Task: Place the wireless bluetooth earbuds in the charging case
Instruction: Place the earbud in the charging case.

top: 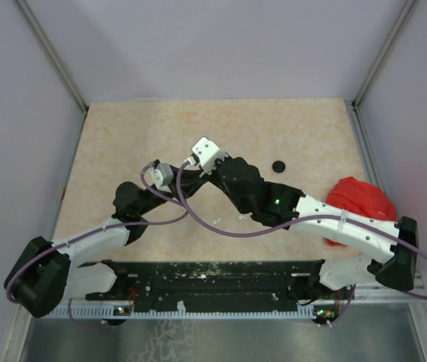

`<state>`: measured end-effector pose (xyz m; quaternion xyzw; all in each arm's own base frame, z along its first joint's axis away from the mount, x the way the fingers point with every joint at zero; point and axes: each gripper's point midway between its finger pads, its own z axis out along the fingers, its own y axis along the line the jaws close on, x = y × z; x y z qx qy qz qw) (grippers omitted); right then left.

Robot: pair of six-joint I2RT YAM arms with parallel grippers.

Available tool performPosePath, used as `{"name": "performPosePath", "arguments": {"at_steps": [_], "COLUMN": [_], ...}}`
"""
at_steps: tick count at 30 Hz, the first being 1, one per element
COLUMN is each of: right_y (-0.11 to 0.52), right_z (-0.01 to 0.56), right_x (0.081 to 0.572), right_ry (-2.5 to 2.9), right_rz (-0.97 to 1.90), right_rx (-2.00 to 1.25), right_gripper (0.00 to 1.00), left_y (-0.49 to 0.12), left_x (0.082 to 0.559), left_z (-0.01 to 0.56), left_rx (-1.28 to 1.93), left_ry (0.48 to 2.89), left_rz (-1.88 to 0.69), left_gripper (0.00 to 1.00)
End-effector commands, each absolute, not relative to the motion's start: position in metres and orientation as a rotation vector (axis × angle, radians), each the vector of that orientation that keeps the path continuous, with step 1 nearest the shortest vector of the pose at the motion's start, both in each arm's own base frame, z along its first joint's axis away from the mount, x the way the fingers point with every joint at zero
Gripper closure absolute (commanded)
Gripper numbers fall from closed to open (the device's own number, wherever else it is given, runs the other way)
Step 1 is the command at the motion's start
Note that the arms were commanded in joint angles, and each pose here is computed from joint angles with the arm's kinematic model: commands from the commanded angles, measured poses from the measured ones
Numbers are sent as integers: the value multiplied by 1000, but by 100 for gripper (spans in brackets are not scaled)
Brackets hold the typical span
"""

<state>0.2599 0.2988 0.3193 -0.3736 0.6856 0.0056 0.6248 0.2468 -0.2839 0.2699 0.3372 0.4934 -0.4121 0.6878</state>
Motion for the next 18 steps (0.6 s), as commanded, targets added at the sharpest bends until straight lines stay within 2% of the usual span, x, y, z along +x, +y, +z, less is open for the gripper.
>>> {"name": "performPosePath", "arguments": {"at_steps": [1,18], "right_y": [307,312], "right_z": [330,319], "right_x": [259,252], "right_ry": [1536,1525], "right_rz": [17,-18], "right_rx": [-831,-889], "right_gripper": [86,86], "left_y": [-283,-284], "left_x": [242,245], "left_z": [297,302], "left_rx": [724,683], "left_ry": [1031,1047], "left_rz": [-943,-963], "left_gripper": [99,99]}}
